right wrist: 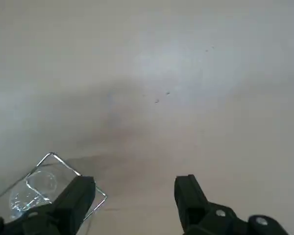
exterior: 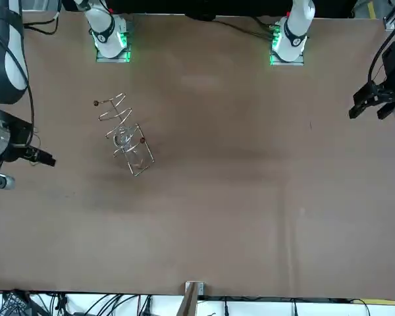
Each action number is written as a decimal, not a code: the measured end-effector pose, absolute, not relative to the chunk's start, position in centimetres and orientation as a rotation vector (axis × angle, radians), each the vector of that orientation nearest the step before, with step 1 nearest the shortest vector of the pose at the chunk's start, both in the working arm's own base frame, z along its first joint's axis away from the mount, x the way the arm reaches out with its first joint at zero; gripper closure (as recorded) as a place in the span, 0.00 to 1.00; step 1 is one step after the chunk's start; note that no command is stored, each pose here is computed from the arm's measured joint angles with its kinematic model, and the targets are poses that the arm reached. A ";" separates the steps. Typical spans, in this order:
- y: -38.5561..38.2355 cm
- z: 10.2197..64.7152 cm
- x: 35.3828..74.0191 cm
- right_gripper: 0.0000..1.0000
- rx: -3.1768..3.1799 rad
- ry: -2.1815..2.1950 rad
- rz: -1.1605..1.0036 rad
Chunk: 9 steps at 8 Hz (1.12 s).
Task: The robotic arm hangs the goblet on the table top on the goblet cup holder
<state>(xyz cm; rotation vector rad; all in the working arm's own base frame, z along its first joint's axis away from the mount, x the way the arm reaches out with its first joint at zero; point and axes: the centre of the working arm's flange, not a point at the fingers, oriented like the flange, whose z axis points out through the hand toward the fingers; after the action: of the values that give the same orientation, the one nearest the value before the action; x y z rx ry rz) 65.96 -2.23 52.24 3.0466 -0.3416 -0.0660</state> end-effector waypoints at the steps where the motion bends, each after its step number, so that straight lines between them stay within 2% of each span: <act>1: -3.5 53.3 65.8 0.00 3.043 -0.372 -0.039; 5: -8.2 58.9 63.6 0.00 3.052 -0.482 0.077; 9: -5.3 60.9 61.1 0.00 3.078 -0.439 -0.051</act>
<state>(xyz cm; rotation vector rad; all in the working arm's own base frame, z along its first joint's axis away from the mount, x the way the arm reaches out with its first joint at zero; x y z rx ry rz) 61.10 -5.27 60.87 3.0781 -0.4385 -0.0509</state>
